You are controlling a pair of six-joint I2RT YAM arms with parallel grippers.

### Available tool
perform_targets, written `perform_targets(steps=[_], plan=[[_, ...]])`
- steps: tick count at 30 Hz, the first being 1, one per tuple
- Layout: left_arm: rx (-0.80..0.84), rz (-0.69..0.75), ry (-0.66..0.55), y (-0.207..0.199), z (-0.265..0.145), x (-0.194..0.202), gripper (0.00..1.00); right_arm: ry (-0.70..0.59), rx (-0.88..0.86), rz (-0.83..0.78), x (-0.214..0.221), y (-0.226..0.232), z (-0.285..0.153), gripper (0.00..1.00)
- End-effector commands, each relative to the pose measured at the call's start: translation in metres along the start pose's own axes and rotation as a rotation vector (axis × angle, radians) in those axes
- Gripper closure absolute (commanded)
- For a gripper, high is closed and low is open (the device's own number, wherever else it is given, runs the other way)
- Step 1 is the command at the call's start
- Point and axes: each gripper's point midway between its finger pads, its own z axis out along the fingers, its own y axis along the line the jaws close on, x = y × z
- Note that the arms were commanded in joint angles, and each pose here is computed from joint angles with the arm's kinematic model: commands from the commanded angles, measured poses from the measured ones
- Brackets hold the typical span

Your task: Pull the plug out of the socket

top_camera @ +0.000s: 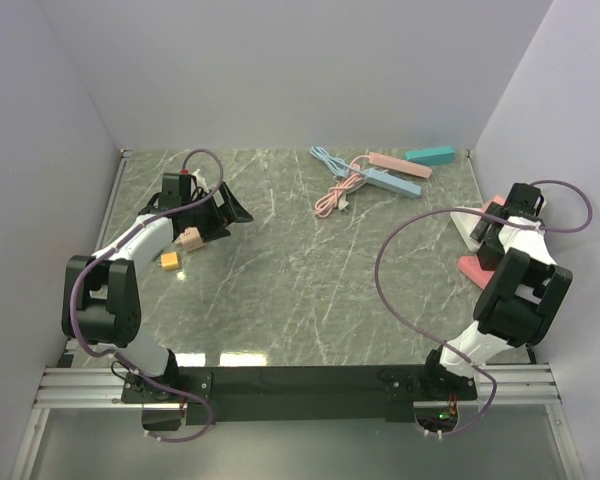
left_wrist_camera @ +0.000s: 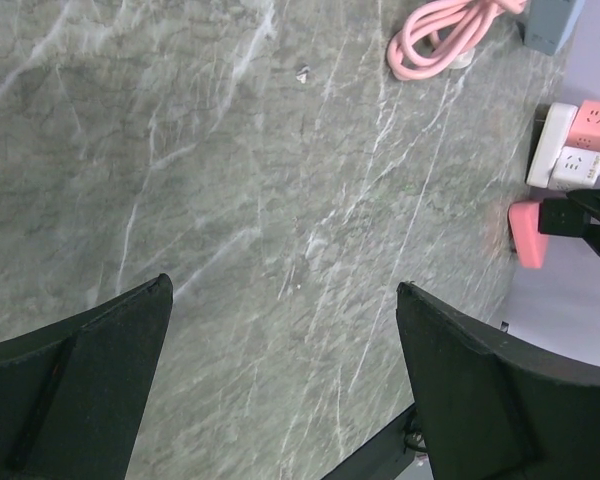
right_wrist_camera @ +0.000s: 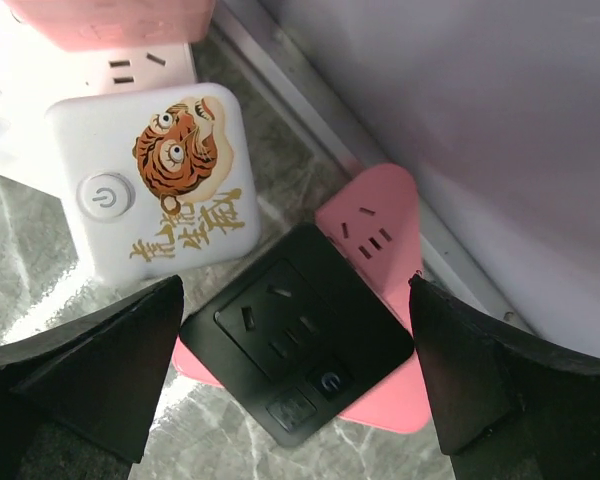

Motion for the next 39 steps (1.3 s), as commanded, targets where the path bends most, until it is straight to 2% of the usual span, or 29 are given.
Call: perform_targets(steps=[1, 5, 10, 14, 18, 28, 33, 39], plan=[[0.056, 0.033, -0.032, -0.018, 0.000, -0.016, 0.01, -0.009, -0.014, 0.012, -0.012, 0.005, 0.003, 0.00], [0.059, 0.033, -0.034, -0.020, 0.001, -0.018, 0.01, 0.029, -0.067, 0.003, -0.006, 0.017, 0.013, 0.01], [0.060, 0.033, -0.037, -0.017, -0.001, -0.014, 0.01, 0.039, -0.134, -0.003, -0.005, 0.032, 0.008, 0.10], [0.075, 0.025, -0.037, -0.017, -0.002, -0.008, 0.01, 0.008, -0.155, -0.033, -0.004, 0.048, -0.014, 0.15], [0.081, 0.021, -0.031, -0.015, -0.004, -0.001, 0.01, 0.033, -0.178, -0.091, 0.015, 0.075, -0.040, 0.19], [0.033, 0.061, -0.038, -0.007, -0.020, 0.011, 0.01, 0.106, -0.515, -0.256, 0.096, 0.192, -0.116, 0.21], [0.032, 0.061, -0.011, -0.005, -0.023, 0.021, 0.01, 0.164, -0.592, -0.404, 0.145, 0.264, -0.137, 0.22], [0.028, 0.081, -0.030, -0.010, -0.033, 0.018, 0.01, 0.160, -0.669, -0.580, 0.181, 0.340, -0.172, 0.19]])
